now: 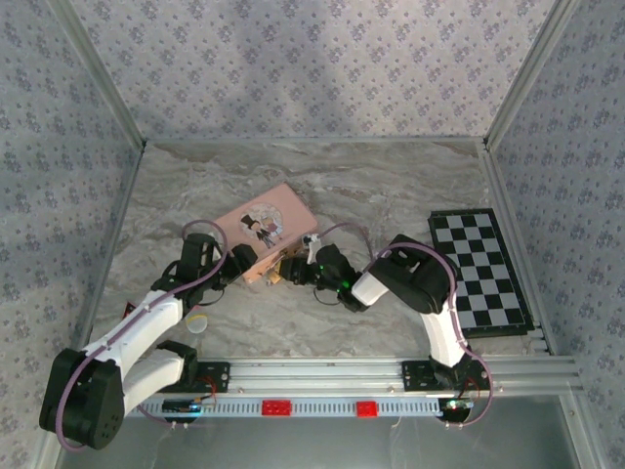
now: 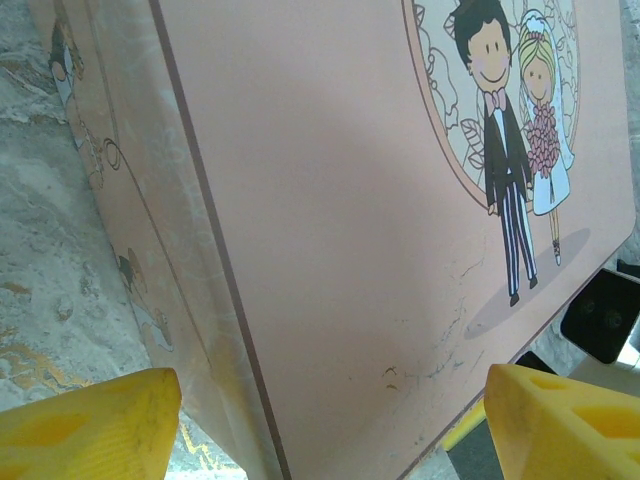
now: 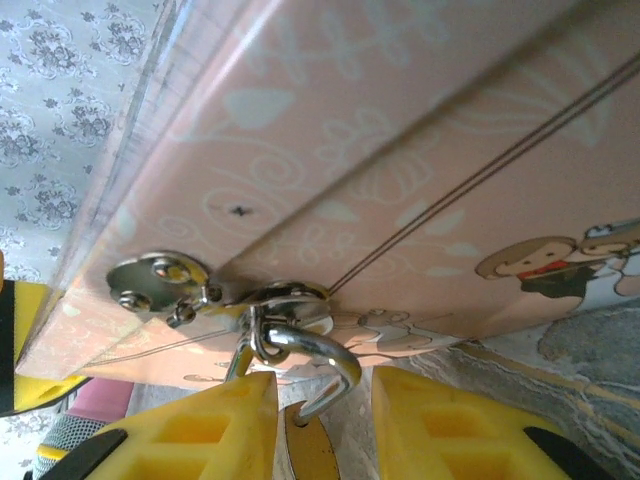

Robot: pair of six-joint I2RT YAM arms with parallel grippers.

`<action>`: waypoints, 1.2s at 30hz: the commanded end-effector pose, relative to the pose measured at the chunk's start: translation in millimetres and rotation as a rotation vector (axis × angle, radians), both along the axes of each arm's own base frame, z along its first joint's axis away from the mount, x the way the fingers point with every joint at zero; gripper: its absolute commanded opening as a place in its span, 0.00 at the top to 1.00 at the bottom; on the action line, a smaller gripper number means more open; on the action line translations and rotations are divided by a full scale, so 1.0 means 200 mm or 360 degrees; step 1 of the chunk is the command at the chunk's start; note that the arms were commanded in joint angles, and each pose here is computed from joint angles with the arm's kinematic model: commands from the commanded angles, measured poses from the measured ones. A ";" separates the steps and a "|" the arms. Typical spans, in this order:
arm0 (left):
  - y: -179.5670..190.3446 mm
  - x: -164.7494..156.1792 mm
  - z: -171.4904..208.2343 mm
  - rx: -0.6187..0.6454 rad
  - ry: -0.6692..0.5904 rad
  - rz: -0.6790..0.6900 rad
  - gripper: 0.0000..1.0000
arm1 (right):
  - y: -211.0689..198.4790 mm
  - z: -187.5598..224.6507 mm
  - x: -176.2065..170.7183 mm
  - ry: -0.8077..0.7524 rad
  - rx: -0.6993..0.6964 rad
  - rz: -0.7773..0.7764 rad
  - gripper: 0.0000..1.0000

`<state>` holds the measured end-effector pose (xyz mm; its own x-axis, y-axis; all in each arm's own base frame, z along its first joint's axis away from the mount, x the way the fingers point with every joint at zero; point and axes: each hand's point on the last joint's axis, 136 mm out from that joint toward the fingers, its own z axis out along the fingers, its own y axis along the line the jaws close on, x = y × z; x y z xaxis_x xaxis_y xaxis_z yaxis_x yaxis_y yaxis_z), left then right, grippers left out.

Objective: Unlock a padlock with a key

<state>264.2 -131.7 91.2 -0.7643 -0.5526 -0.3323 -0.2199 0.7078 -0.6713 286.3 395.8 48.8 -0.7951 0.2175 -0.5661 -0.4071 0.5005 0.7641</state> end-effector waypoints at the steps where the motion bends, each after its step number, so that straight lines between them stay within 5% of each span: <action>1: -0.02 0.00 0.03 -0.0042 -0.0037 -0.0012 0.21 | 0.01 -0.06 0.04 -0.0040 -0.0031 -0.0038 0.69; 14: -0.03 -0.01 0.02 -0.0054 -0.0025 -0.0007 0.21 | 0.04 0.08 0.12 -0.0137 0.0270 -0.0191 0.79; 25: -0.02 -0.02 0.02 -0.0043 -0.0026 0.0002 0.21 | 0.00 0.05 0.15 -0.0078 0.0274 -0.0293 0.96; 36: 0.01 -0.01 0.01 -0.0008 -0.0029 0.0049 0.20 | -0.06 0.08 0.13 -0.0062 0.0291 -0.0355 1.00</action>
